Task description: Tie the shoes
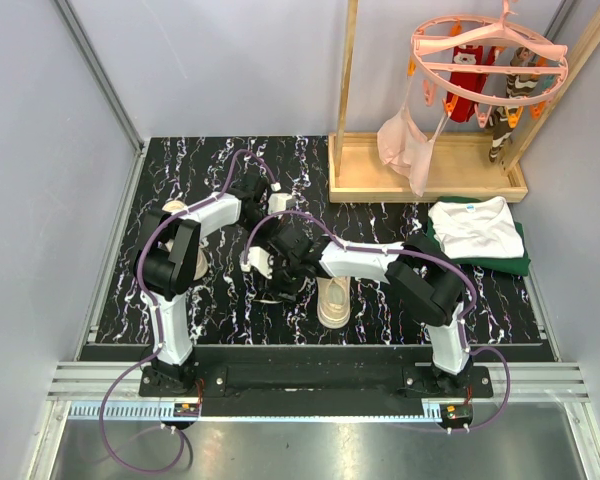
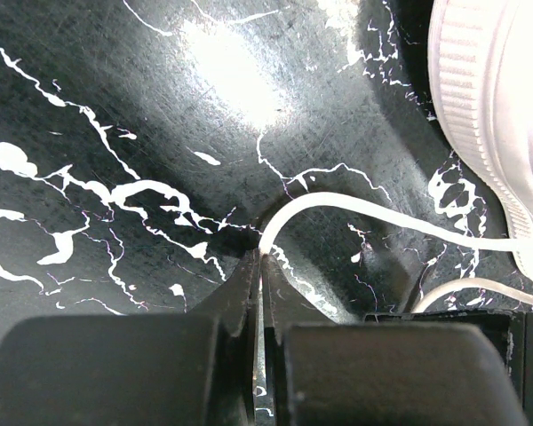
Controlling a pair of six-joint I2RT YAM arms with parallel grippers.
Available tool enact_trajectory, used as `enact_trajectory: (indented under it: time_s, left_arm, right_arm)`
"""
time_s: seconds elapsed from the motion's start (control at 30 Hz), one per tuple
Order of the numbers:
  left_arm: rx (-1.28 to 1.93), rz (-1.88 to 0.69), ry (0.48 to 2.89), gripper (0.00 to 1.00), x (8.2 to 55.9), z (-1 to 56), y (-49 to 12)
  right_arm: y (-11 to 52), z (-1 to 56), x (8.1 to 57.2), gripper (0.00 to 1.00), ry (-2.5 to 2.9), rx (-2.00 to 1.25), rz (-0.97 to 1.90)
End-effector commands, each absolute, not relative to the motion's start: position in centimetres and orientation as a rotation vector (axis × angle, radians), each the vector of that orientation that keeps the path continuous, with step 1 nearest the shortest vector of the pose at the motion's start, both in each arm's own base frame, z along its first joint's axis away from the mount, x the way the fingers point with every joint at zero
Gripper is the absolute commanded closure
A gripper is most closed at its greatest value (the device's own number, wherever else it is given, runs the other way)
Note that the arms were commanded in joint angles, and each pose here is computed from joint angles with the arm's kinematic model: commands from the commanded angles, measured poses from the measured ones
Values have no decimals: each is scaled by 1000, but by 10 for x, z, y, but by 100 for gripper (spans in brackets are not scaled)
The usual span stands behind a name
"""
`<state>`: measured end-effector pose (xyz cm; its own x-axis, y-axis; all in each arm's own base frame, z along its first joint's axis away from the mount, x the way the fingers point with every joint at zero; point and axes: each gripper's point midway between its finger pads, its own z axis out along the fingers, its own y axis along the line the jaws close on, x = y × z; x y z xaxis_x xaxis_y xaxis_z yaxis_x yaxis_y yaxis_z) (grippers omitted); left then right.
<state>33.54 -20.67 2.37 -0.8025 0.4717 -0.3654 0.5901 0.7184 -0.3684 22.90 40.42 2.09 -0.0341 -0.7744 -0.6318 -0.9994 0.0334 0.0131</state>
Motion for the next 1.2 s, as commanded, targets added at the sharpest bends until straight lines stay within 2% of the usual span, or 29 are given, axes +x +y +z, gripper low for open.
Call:
enact_trajectory:
  time_s: [0.0, 0.47, 0.97, 1.17]
  left_arm:
    - [867, -735, 2624, 100, 342, 32, -212]
    - [873, -740, 2621, 100, 341, 31, -213]
    - [873, -746, 2627, 100, 339, 29, -213]
    - [867, -745, 2630, 100, 337, 30, -212]
  right_arm:
    - [401, 35, 224, 43, 1838, -1806, 678]
    - [408, 67, 223, 46, 1814, -1746, 844]
    - [404, 35, 203, 47, 1760, -1908, 763]
    - [397, 9, 200, 53, 1759, -1985, 692]
